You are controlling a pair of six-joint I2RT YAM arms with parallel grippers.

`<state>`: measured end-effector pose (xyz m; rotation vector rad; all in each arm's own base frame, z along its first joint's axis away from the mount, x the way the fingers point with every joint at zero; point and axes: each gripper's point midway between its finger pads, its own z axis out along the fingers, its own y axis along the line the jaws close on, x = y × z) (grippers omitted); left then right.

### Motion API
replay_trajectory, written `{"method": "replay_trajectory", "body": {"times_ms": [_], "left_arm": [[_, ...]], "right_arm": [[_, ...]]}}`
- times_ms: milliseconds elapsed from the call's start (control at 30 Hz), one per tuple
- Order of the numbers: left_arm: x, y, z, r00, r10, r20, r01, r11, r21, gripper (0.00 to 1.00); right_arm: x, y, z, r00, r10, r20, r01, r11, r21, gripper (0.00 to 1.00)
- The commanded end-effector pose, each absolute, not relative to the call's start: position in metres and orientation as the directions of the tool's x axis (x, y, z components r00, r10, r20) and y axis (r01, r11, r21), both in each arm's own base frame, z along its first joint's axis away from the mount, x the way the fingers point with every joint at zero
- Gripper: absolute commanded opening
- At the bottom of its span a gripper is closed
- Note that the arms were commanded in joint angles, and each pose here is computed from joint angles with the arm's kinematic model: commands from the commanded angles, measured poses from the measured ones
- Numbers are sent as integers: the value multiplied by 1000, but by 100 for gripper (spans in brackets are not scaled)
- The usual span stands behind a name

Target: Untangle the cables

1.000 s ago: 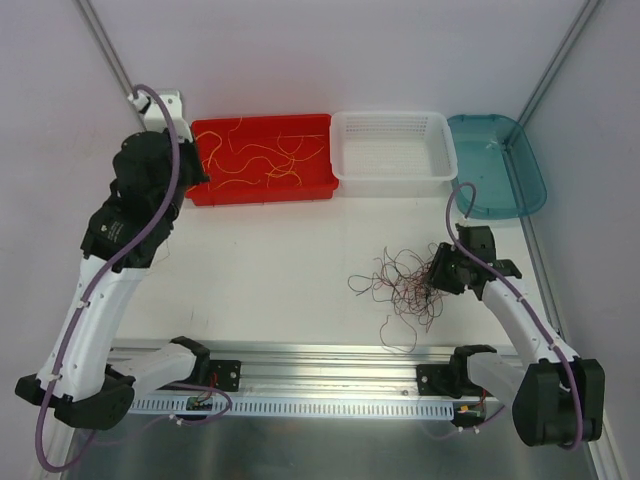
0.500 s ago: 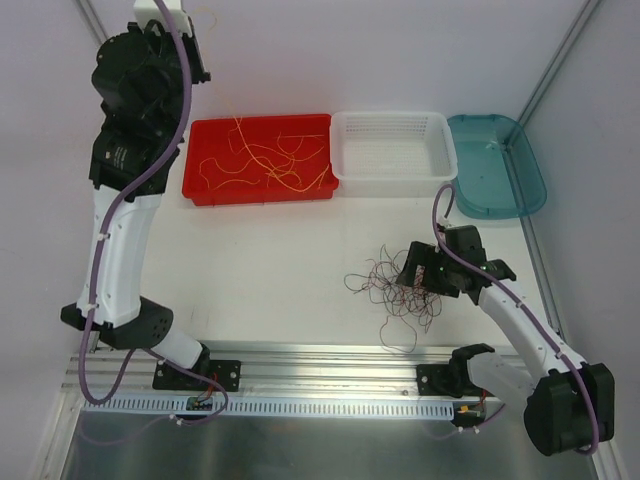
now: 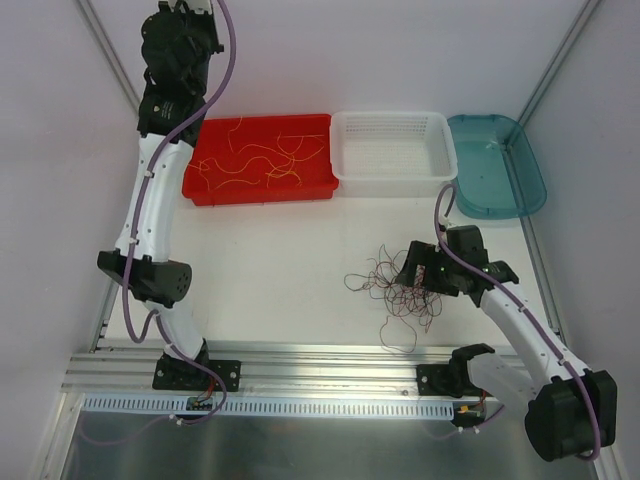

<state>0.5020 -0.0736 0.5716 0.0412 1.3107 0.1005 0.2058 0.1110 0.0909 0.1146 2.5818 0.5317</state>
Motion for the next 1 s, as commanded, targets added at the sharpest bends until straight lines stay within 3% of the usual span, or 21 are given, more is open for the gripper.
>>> {"method": "replay_trajectory", "body": {"times_ms": [0,400,700,800,967], "left_arm": [[522,-71,576,333,22,-943,-3,1000,22,0],[600,-57,400,10,-30,-1000,-1,1000,-30,0],[616,-40,226,-328,-140,-934,-64,990,-126,2],[615,-41,176,-435,-196,-879,-63,980,-187,9],[611,-44,149,-521,-224,-823,-38,970,-240,27]], "right_arm": [[212,118,101,-868,154,-472,-61,910,410,100],[215,123,88,-891,138,-432,-58,910,411,100],[209,122,85,-892,139,-431,-55,912,406,100],[207,122,83,-892,143,-429,-51,911,409,100],[204,121,83,-893,144,-427,-47,913,404,100]]}}
